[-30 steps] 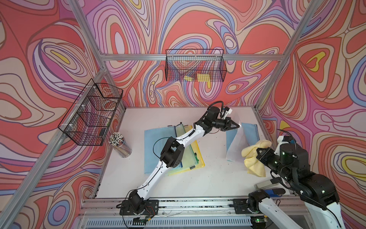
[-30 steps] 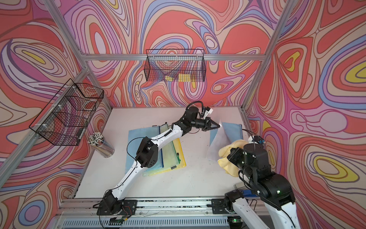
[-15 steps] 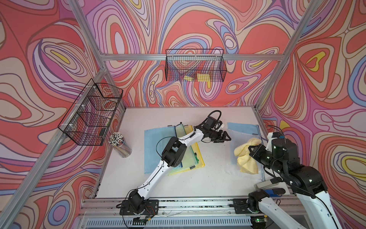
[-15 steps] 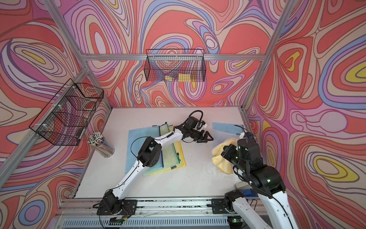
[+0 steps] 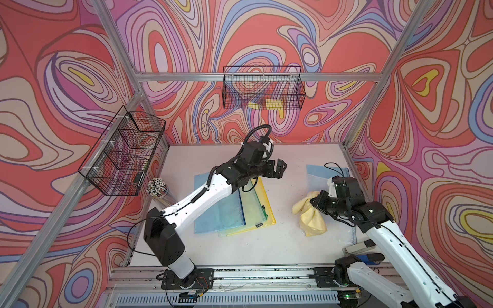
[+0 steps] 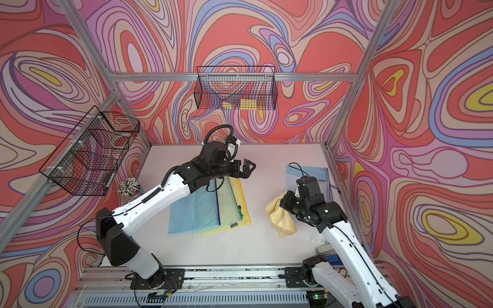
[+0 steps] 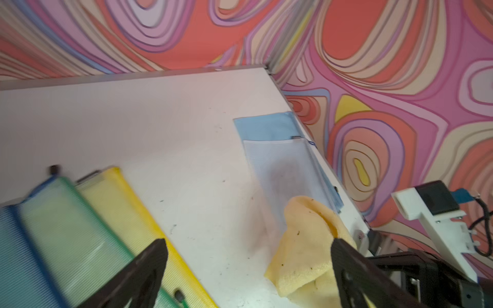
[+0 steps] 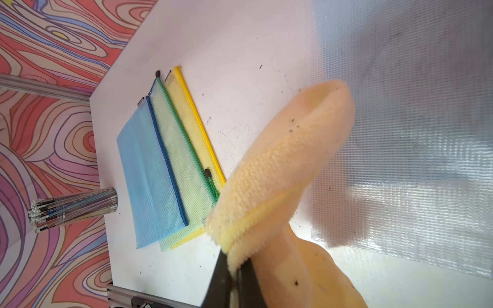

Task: Wipe the document bag
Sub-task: Pick up the document bag.

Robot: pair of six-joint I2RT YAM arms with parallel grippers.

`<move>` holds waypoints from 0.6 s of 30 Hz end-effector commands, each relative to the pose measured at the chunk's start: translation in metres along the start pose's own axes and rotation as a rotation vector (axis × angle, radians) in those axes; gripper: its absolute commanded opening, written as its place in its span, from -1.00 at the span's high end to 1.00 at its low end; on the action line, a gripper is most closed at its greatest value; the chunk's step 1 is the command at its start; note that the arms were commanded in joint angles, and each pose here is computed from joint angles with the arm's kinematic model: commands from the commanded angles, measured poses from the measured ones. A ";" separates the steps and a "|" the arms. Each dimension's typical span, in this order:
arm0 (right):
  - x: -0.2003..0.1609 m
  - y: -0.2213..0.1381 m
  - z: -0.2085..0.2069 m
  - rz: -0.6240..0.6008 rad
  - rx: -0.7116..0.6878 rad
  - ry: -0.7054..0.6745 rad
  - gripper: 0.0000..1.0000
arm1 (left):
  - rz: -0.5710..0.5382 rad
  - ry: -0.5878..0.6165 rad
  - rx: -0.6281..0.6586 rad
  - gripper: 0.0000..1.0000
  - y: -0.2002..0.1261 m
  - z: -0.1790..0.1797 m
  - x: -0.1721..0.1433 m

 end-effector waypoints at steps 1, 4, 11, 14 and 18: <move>0.007 0.004 0.015 -0.009 0.095 -0.038 1.00 | 0.402 0.070 0.470 -0.76 0.027 0.069 -0.092; 0.008 0.009 0.016 0.005 0.096 -0.044 1.00 | 0.541 0.051 0.559 -0.60 0.043 0.092 -0.133; 0.005 0.002 0.014 0.001 0.100 -0.037 1.00 | 0.643 0.012 0.637 -0.38 0.075 0.114 -0.170; 0.004 0.000 0.011 -0.004 0.086 -0.035 1.00 | 0.650 -0.007 0.606 -0.34 0.084 0.115 -0.174; 0.002 0.001 0.009 0.002 0.080 -0.032 1.00 | 0.670 -0.018 0.602 -0.17 0.095 0.118 -0.184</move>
Point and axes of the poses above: each gripper's point midway between its finger pads, its own y axis out along the fingers, its own z axis along the line the jaws close on, x = y × z, the point moved 8 cm from there along -y, back along the fingers, and after that the axes turned 9 degrees about y, right-handed, at the moved point
